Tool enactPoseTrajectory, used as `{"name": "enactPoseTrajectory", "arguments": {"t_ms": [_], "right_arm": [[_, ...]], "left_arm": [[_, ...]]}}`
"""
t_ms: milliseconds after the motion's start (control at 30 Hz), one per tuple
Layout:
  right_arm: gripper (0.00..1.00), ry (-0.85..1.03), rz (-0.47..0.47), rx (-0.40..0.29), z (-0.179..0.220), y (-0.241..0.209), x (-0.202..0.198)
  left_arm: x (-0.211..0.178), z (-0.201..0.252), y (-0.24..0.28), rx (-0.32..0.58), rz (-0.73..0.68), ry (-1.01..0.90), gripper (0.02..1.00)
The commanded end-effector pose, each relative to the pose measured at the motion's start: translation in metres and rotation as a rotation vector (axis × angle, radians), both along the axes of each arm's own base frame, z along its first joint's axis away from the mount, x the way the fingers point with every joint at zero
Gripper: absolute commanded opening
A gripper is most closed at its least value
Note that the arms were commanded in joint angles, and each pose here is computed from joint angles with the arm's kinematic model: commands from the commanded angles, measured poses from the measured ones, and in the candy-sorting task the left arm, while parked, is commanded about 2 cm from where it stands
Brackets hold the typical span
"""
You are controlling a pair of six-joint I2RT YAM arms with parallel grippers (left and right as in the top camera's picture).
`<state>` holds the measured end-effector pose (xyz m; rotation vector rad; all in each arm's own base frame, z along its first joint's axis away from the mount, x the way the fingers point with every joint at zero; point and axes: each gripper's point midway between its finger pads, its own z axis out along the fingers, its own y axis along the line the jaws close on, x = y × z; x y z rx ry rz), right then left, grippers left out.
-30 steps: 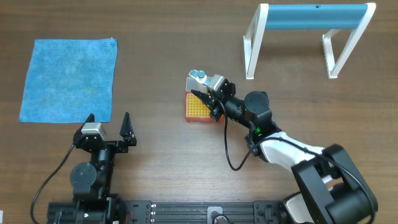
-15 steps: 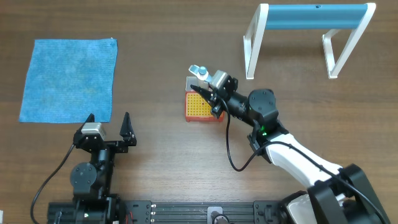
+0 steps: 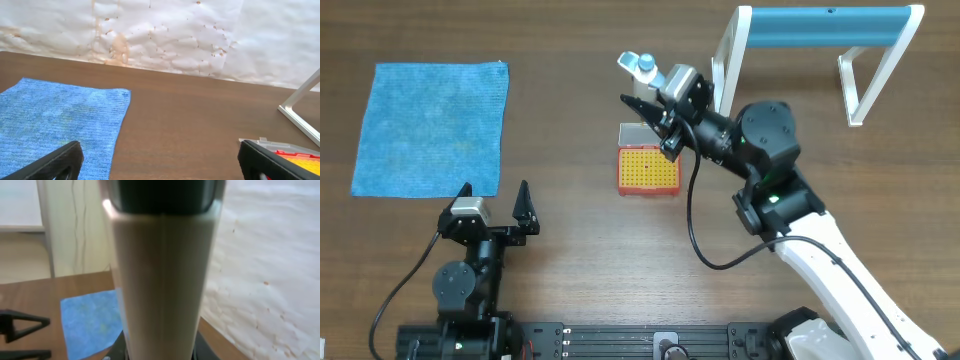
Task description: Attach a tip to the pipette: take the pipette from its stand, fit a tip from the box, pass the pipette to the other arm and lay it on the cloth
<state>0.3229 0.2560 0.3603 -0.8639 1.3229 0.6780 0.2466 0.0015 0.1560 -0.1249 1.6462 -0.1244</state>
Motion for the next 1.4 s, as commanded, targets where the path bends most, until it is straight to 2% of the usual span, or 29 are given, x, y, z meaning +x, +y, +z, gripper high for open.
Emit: {"name": "enactPoseTrajectory", "arguments": {"t_ms": [33,167,367,467,533,633,700,800,933,1133,1300,1400], "right_arm": [[0.075,-0.017,0.131,0.06,0.049,0.006,-0.032],[0.075,0.109,0.151,0.121,0.049,0.007,-0.035],[0.075,0.178,0.152,0.141,0.045,0.007,-0.034],[0.075,0.249,0.156,0.178,0.045,0.007,-0.034],[0.075,0.298,0.189,0.195,0.044,0.01,-0.039],[0.075,0.319,0.28,0.168,0.04,0.015,-0.054],[0.075,0.37,0.308,0.145,0.03,0.017,-0.059],[0.075,0.456,0.305,0.118,0.014,0.017,-0.061],[0.075,0.522,0.315,0.096,0.001,0.017,-0.066],[0.075,0.549,0.383,0.081,-0.001,0.02,-0.077],[0.075,0.56,0.431,0.07,-0.002,0.021,-0.086],[0.075,0.589,0.427,0.063,-0.007,0.02,-0.087]], "left_arm": [[0.0,-0.003,-0.002,0.012,-0.014,0.01,0.996],[0.0,-0.003,-0.002,0.012,-0.014,0.01,0.998],[0.0,-0.003,-0.002,0.012,-0.014,0.01,0.998],[0.0,0.002,-0.01,-0.002,-0.059,-0.01,0.998],[-0.003,0.009,-0.033,-0.116,-0.185,-0.026,0.998],[-0.011,0.025,-0.062,-0.327,-0.358,-0.039,0.996],[-0.015,0.047,-0.068,-0.439,-0.412,-0.098,0.996],[-0.02,0.079,-0.066,-0.481,-0.428,-0.219,0.996],[-0.026,0.11,-0.055,-0.61,-0.41,-0.335,0.996],[-0.032,0.116,-0.075,-0.712,-0.535,-0.223,0.998],[-0.025,0.147,-0.084,-0.705,-0.578,-0.172,0.996],[-0.009,0.163,-0.097,-0.708,-0.641,-0.072,0.996]]}}
